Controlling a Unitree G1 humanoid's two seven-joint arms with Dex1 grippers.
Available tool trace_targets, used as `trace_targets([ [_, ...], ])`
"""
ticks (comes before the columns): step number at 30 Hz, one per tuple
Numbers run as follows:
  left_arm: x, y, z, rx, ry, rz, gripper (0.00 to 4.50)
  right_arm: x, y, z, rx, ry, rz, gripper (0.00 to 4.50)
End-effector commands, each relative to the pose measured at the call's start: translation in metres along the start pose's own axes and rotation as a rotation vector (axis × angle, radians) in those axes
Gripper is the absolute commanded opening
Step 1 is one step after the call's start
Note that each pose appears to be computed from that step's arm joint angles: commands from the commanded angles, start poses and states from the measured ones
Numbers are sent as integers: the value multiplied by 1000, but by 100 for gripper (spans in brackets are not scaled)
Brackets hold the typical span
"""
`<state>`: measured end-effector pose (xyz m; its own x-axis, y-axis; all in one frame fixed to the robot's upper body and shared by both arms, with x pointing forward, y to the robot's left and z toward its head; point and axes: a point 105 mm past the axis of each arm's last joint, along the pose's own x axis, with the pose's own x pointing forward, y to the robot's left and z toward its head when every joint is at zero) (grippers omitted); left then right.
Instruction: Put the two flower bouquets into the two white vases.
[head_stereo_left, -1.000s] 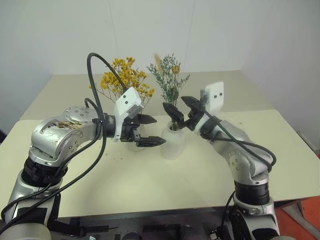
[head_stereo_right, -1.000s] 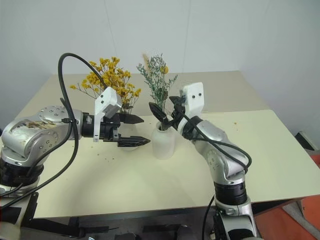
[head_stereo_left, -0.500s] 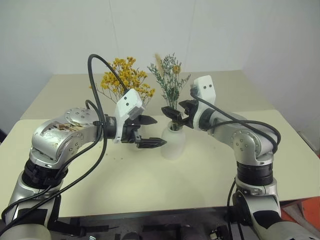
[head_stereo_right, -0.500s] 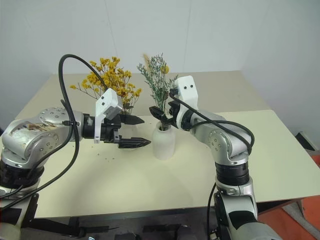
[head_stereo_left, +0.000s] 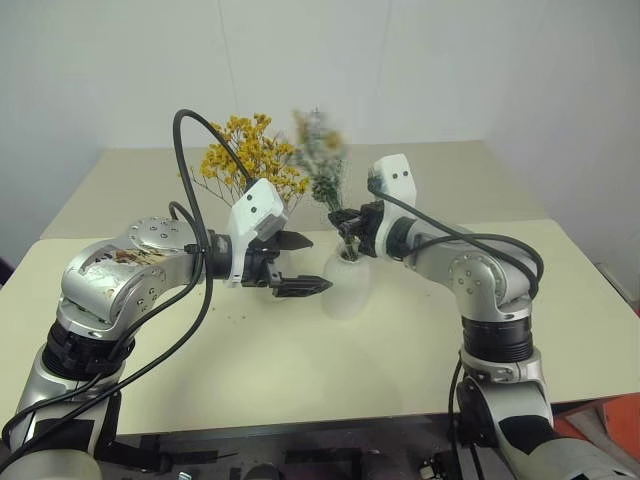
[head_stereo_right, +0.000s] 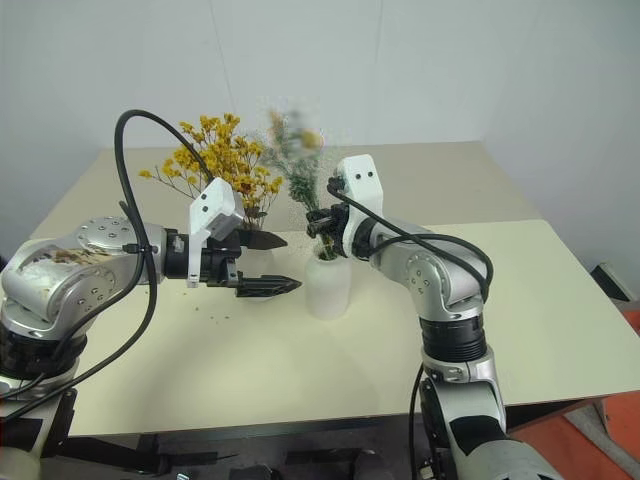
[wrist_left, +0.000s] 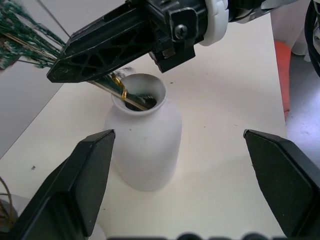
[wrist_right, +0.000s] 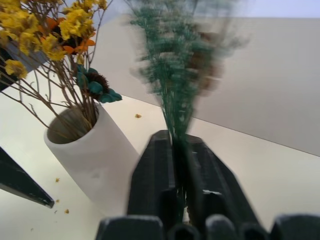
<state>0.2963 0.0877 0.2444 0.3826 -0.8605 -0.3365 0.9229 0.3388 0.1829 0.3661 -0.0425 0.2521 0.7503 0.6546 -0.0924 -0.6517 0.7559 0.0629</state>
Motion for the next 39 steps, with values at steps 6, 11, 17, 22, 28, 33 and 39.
trace_targets([
  [6, -6, -1, 12, 39, -35, 10, 450, -17, 2, 31, 27, -232, 3, 2],
  [11, -5, -1, 13, 42, -37, 4, 450, -33, 4, 37, 63, -393, -17, 2],
  [17, -5, -1, 13, 46, -37, -2, 450, -45, 10, 33, 39, -521, -49, 2],
  [22, -5, 0, 14, 50, -34, -8, 450, -47, 15, 26, 13, -574, -63, 2],
  [28, -6, 0, 14, 52, -28, -9, 450, -45, 15, 15, -3, -618, -110, 2],
  [33, -5, -1, 15, 55, -27, -11, 450, -41, 15, 10, -33, -651, -125, 2],
  [39, -6, 0, 15, 57, -27, -11, 450, -39, 13, -8, -57, -657, -146, 2],
])
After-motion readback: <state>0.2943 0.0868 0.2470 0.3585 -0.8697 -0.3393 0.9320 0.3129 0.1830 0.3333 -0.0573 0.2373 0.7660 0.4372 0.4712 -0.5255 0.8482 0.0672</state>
